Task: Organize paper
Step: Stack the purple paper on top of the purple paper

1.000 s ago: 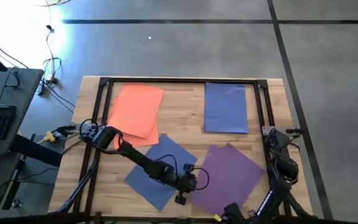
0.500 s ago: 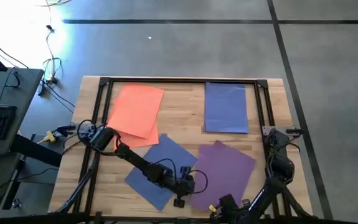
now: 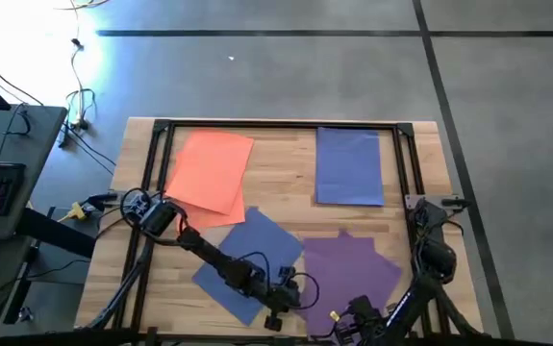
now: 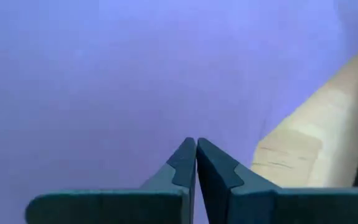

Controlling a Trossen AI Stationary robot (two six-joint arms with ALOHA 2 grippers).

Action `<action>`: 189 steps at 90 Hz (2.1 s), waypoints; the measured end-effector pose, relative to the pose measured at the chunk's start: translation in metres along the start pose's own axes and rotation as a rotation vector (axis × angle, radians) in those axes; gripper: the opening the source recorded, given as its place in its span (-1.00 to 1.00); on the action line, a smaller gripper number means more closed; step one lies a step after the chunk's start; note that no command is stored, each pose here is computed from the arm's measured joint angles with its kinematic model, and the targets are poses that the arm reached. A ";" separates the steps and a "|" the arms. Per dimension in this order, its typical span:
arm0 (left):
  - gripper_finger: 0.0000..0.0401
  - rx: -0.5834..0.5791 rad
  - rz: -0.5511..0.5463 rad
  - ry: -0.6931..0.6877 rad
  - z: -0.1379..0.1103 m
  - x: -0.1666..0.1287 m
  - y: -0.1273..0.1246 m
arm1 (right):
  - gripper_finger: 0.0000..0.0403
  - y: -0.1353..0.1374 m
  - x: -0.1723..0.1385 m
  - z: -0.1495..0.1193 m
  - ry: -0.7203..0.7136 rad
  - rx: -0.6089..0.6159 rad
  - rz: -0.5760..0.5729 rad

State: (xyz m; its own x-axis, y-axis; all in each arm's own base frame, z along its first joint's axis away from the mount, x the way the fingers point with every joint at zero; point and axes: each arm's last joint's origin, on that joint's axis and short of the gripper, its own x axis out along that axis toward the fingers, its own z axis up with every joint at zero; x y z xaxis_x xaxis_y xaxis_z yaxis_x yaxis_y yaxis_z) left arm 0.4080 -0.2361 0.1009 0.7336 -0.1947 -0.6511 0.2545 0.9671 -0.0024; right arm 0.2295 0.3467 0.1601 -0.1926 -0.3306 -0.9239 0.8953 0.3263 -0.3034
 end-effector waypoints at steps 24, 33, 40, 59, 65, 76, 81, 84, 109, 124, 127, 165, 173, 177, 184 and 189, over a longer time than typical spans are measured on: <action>-1.00 0.020 0.116 0.109 -0.002 -0.005 0.010 | -1.00 -0.010 0.008 -0.007 -0.074 0.044 -0.010; -1.00 0.000 0.121 0.158 -0.007 -0.006 0.011 | -1.00 -0.011 0.021 -0.003 -0.134 0.044 -0.035; -1.00 -0.017 0.135 0.177 -0.009 -0.007 0.012 | -1.00 -0.014 0.025 0.002 -0.171 0.043 -0.039; -1.00 -0.122 0.147 0.148 -0.009 -0.006 0.012 | -1.00 -0.026 0.018 0.020 -0.286 -0.012 0.049; -1.00 -0.149 0.134 0.090 -0.004 -0.004 0.012 | -1.00 -0.033 0.013 0.027 -0.333 -0.013 0.095; -1.00 -0.164 0.102 0.004 0.004 -0.002 0.010 | -1.00 -0.038 0.012 0.031 -0.407 -0.018 0.176; -1.00 -0.165 0.098 -0.008 0.008 -0.005 0.009 | -1.00 -0.037 0.013 0.031 -0.422 -0.020 0.200; -1.00 -0.169 0.095 -0.026 0.014 -0.008 0.008 | -1.00 -0.036 0.013 0.030 -0.422 -0.018 0.216; -1.00 -0.140 0.184 -0.021 0.048 -0.062 0.011 | -1.00 -0.013 0.008 0.009 -0.431 0.032 0.605; -1.00 -0.064 0.439 -0.002 0.070 -0.096 0.058 | -1.00 0.008 0.001 -0.002 -0.496 -0.018 0.829; -1.00 -0.050 0.439 0.007 0.072 -0.094 0.073 | -1.00 0.013 0.002 -0.003 -0.492 -0.034 0.842; -1.00 -0.119 0.168 -0.115 0.045 -0.020 0.220 | -1.00 0.019 0.016 -0.006 -0.399 0.103 0.821; -1.00 -0.143 0.193 -0.112 0.034 -0.010 0.235 | -1.00 0.017 0.017 -0.007 -0.386 0.110 0.802; -1.00 -0.155 0.196 -0.118 0.029 -0.005 0.240 | -1.00 0.017 0.019 -0.007 -0.378 0.108 0.794; -1.00 -0.173 0.177 -0.148 0.026 -0.001 0.248 | -1.00 0.019 0.023 -0.007 -0.373 0.108 0.778; -1.00 -0.197 0.157 -0.172 0.028 0.003 0.254 | -1.00 0.021 0.023 -0.005 -0.364 0.112 0.769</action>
State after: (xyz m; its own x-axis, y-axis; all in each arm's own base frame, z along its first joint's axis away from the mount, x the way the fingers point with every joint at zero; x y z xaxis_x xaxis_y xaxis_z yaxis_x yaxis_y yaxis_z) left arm 0.4926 0.0043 0.1197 0.8546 -0.0493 -0.5170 0.0154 0.9974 -0.0698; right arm 0.2416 0.3500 0.1314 0.6076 -0.3229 -0.7256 0.7624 0.4932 0.4189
